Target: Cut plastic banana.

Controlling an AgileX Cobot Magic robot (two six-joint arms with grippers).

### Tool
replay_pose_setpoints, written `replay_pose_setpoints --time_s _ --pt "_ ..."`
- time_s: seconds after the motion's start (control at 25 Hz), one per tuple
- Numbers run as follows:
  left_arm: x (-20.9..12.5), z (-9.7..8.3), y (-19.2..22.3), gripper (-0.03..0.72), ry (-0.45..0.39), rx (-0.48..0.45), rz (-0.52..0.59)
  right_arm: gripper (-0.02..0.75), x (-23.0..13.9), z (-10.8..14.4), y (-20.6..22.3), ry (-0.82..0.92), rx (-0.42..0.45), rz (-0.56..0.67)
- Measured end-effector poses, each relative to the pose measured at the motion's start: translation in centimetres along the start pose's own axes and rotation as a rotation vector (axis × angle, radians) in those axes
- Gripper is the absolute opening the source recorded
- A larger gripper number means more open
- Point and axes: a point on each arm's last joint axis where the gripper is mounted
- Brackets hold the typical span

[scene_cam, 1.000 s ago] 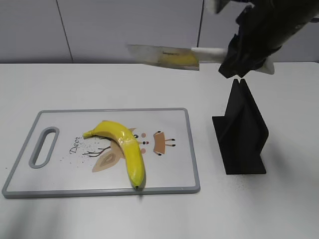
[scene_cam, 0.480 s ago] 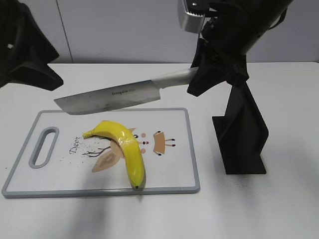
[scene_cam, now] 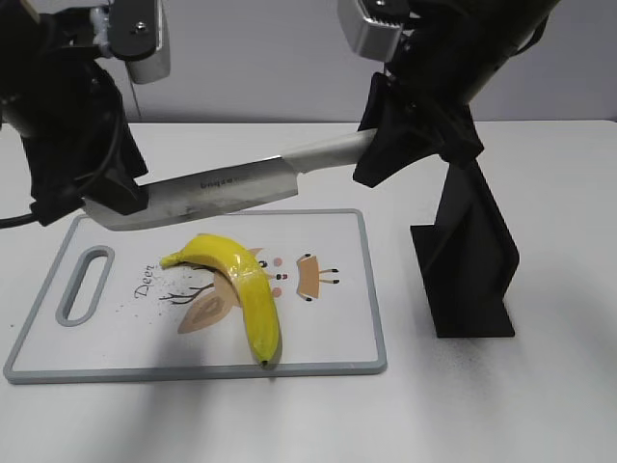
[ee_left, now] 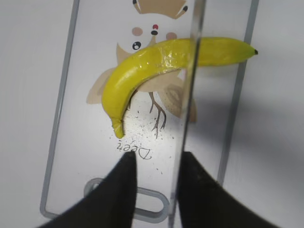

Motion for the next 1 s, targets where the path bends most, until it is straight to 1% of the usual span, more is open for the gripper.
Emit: replay_pose_setpoints --time_s 0.12,0.16,0.2,0.28,0.4,0.52,0.68,0.8,0.84,0.92,1.0 --pt "0.0 0.0 0.3 0.114 0.000 -0.010 0.009 0.192 -0.1 -0.4 0.3 0.013 -0.017 -0.009" --pt "0.0 0.1 0.4 0.053 0.001 -0.013 0.011 0.191 -0.2 -0.4 0.5 0.017 -0.020 -0.012" --pt "-0.1 0.1 0.5 0.015 0.000 -0.016 0.013 0.191 -0.2 -0.5 0.6 0.020 -0.023 -0.015" --pt "-0.1 0.2 0.7 -0.008 0.006 -0.015 0.020 0.191 -0.4 -0.7 1.0 0.026 -0.021 -0.013" --pt "-0.2 0.3 1.1 -0.008 0.011 -0.017 0.034 0.191 -0.8 -0.9 1.7 0.038 -0.008 -0.013" --pt "-0.3 0.7 2.4 -0.008 0.001 -0.043 0.051 0.191 -1.6 -1.2 2.8 0.044 0.018 0.015" --pt "-0.2 1.5 5.7 -0.008 -0.042 -0.078 0.050 0.191 -4.0 -1.8 5.2 0.058 0.053 0.129" --pt "-0.3 2.2 9.1 -0.008 -0.080 -0.103 0.056 0.191 -6.5 -2.4 8.0 0.090 0.075 0.229" --pt "-0.5 2.5 10.4 -0.008 -0.096 -0.113 0.068 0.192 -7.5 -2.5 9.5 0.113 0.092 0.255" --pt "-1.0 2.7 12.8 -0.008 -0.125 -0.138 0.096 0.196 -8.9 -2.5 11.6 0.159 0.119 0.287" --pt "-0.8 3.0 13.2 -0.007 -0.153 -0.149 0.094 0.204 -10.0 -2.4 12.9 0.185 0.145 0.307"
Point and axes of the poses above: a point on each arm's last joint axis where the gripper is mounted, y pointing out along that axis toward the gripper, z along the wrist's bending axis when the last joint is at zero, x = y × z, and after that the axes turned 11 degrees about -y, right-handed
